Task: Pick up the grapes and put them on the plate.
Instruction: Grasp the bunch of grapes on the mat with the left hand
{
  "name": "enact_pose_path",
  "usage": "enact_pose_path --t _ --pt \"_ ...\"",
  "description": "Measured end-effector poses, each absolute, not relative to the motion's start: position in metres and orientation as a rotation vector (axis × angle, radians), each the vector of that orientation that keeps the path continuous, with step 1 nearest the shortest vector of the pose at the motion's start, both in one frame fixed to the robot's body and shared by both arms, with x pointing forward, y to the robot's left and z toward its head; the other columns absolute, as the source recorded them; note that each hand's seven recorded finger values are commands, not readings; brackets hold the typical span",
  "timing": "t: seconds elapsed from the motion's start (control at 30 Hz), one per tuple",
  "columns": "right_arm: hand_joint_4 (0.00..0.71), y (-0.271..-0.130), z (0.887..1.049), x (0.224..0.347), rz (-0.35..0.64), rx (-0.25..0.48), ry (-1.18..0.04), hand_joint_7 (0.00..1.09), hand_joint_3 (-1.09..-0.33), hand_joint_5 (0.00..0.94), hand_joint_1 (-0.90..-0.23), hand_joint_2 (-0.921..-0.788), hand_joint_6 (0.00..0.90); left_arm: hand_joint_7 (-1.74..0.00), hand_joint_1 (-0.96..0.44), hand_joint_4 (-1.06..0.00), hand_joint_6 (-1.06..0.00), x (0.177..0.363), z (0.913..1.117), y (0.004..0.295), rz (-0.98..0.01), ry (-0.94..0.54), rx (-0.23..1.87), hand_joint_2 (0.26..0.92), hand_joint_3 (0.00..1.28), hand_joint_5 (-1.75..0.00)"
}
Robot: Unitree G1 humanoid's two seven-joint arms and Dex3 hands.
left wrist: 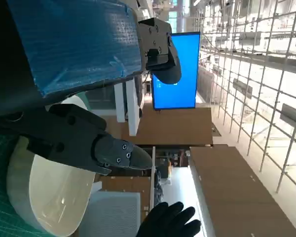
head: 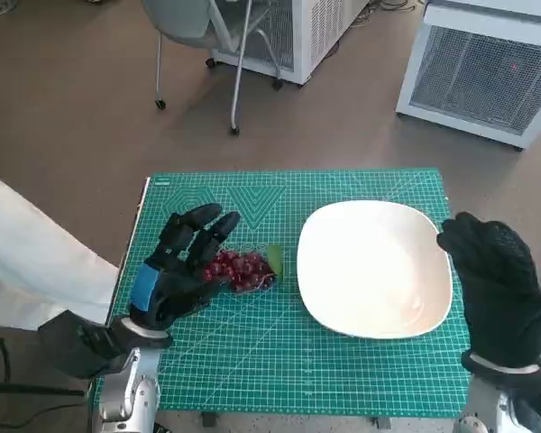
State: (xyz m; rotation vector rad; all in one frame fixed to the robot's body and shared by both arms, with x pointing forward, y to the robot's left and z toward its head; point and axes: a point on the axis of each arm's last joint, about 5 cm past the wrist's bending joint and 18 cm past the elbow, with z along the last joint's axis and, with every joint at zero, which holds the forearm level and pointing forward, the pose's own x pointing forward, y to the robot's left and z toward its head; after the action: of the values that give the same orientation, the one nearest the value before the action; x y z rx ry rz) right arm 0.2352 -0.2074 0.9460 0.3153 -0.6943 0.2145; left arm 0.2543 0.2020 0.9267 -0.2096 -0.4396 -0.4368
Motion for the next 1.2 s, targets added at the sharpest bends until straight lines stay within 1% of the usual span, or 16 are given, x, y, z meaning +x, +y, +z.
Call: enact_pose_path --t 0.3,0.37,0.43,0.5,0.53,0.6,0.67,0.77,0.87,1.0,1.1,1.2 --pt "0.529 -0.207 0.946 0.235 0.214 0.315 -0.694 0.86 -0.517 0.522 -0.363 -0.921 0.273 -0.85 -0.3 -0.1 -0.1 0.254 0.927 0.202 -0.435 -0.439 -0.202 0.921 0.05 -0.44" --pt "0.529 -0.207 0.946 0.235 0.214 0.315 -0.694 0.86 -0.517 0.523 -0.363 -0.921 0.273 -0.82 -0.31 -0.12 -0.09 0.254 0.928 0.202 -0.43 -0.439 -0.18 0.921 0.05 -0.39" --pt "0.53 -0.207 0.946 0.235 0.214 0.315 -0.694 0.86 -0.517 0.524 -0.363 -0.921 0.273 -0.77 -0.31 -0.14 -0.09 0.254 0.929 0.203 -0.418 -0.441 -0.128 0.92 0.04 -0.3" --pt "0.53 -0.207 0.946 0.235 0.214 0.315 -0.694 0.86 -0.517 0.525 -0.363 -0.921 0.273 -0.68 -0.33 -0.17 -0.09 0.254 0.932 0.205 -0.399 -0.441 -0.042 0.918 0.02 -0.2" --pt "0.529 -0.207 0.946 0.235 0.214 0.315 -0.695 0.86 -0.516 0.525 -0.363 -0.921 0.273 -0.61 -0.35 -0.17 -0.1 0.253 0.934 0.206 -0.39 -0.44 0.01 0.915 0.02 -0.14" --pt "0.529 -0.207 0.946 0.235 0.214 0.316 -0.695 0.86 -0.516 0.526 -0.364 -0.921 0.273 -0.44 -0.39 -0.14 -0.11 0.253 0.937 0.208 -0.37 -0.435 0.119 0.905 0.01 -0.07" --pt "0.529 -0.207 0.946 0.235 0.214 0.316 -0.695 0.86 -0.516 0.527 -0.364 -0.921 0.273 -0.29 -0.43 -0.1 -0.11 0.253 0.942 0.211 -0.351 -0.425 0.227 0.892 0.0 -0.03" --pt "0.528 -0.208 0.946 0.235 0.214 0.316 -0.696 0.86 -0.515 0.528 -0.365 -0.921 0.274 -0.16 -0.44 -0.04 -0.11 0.252 0.949 0.213 -0.324 -0.414 0.386 0.86 0.0 -0.01" --pt "0.528 -0.208 0.946 0.235 0.214 0.315 -0.696 0.86 -0.515 0.529 -0.366 -0.921 0.274 -0.11 -0.39 -0.01 -0.09 0.251 0.958 0.214 -0.304 -0.409 0.55 0.81 0.0 0.0" --pt "0.527 -0.208 0.946 0.235 0.212 0.315 -0.693 0.86 -0.514 0.531 -0.367 -0.921 0.274 -0.08 -0.24 0.0 -0.12 0.248 0.972 0.21 -0.279 -0.391 0.755 0.745 0.01 0.0" --pt "0.526 -0.208 0.945 0.235 0.213 0.315 -0.692 0.86 -0.514 0.532 -0.367 -0.921 0.275 -0.06 -0.21 0.0 -0.15 0.248 0.978 0.205 -0.25 -0.365 0.861 0.722 0.0 0.0" --pt "0.526 -0.208 0.945 0.236 0.214 0.315 -0.691 0.86 -0.514 0.533 -0.366 -0.921 0.276 -0.05 -0.21 0.0 -0.19 0.248 0.979 0.2 -0.225 -0.321 0.94 0.712 0.0 0.0"
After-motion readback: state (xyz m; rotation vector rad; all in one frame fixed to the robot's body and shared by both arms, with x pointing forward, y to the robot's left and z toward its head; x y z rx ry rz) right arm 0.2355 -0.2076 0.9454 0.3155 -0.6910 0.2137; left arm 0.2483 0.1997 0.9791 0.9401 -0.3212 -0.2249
